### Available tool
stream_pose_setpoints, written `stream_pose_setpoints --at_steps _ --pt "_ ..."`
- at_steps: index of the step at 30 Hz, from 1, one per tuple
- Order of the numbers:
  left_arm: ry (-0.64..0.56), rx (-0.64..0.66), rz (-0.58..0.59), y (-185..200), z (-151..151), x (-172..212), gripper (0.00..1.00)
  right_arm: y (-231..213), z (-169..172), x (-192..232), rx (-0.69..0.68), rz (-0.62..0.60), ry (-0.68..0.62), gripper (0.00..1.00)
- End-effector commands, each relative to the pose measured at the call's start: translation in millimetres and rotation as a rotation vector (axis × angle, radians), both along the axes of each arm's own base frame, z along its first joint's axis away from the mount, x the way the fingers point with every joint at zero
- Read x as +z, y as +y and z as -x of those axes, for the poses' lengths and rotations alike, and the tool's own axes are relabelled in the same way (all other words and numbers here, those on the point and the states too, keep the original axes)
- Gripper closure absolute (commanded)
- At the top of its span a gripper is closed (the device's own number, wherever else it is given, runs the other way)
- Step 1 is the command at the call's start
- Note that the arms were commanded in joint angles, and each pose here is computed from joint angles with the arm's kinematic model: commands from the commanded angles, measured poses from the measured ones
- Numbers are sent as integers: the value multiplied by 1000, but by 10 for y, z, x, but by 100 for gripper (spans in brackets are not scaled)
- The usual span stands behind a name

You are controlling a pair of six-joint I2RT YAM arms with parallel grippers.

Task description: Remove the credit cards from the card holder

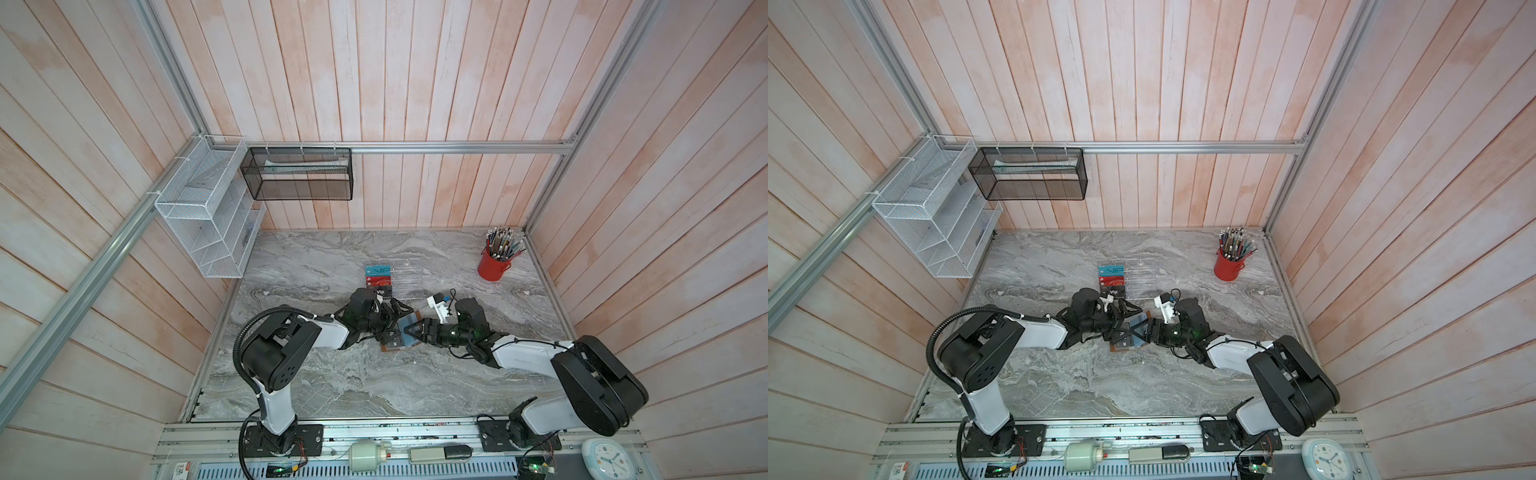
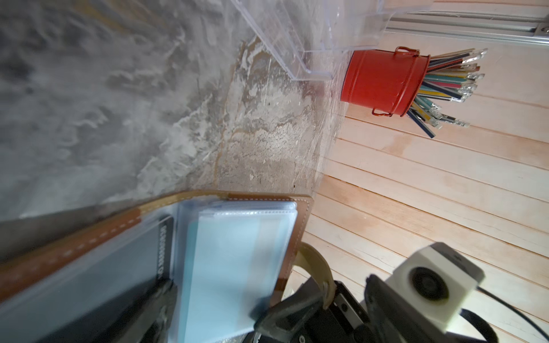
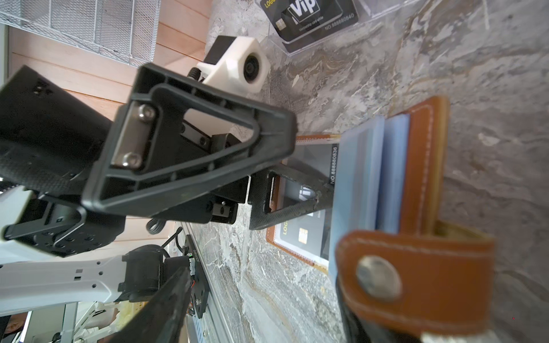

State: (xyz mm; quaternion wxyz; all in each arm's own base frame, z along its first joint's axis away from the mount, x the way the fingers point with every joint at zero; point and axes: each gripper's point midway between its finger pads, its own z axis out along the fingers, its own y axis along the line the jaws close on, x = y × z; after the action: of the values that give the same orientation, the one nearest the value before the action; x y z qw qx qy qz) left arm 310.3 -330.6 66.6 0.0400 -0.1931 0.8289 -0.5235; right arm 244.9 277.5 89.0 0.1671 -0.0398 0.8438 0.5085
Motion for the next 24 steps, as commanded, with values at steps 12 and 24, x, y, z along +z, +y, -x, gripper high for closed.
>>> stream_pose_setpoints --at_steps 12,24 --pt "47 36 -32 235 35 -199 0 47 -118 -274 -7 57 43 37" --pt "38 60 -37 453 39 -112 0 62 -133 -481 -21 81 126 49"
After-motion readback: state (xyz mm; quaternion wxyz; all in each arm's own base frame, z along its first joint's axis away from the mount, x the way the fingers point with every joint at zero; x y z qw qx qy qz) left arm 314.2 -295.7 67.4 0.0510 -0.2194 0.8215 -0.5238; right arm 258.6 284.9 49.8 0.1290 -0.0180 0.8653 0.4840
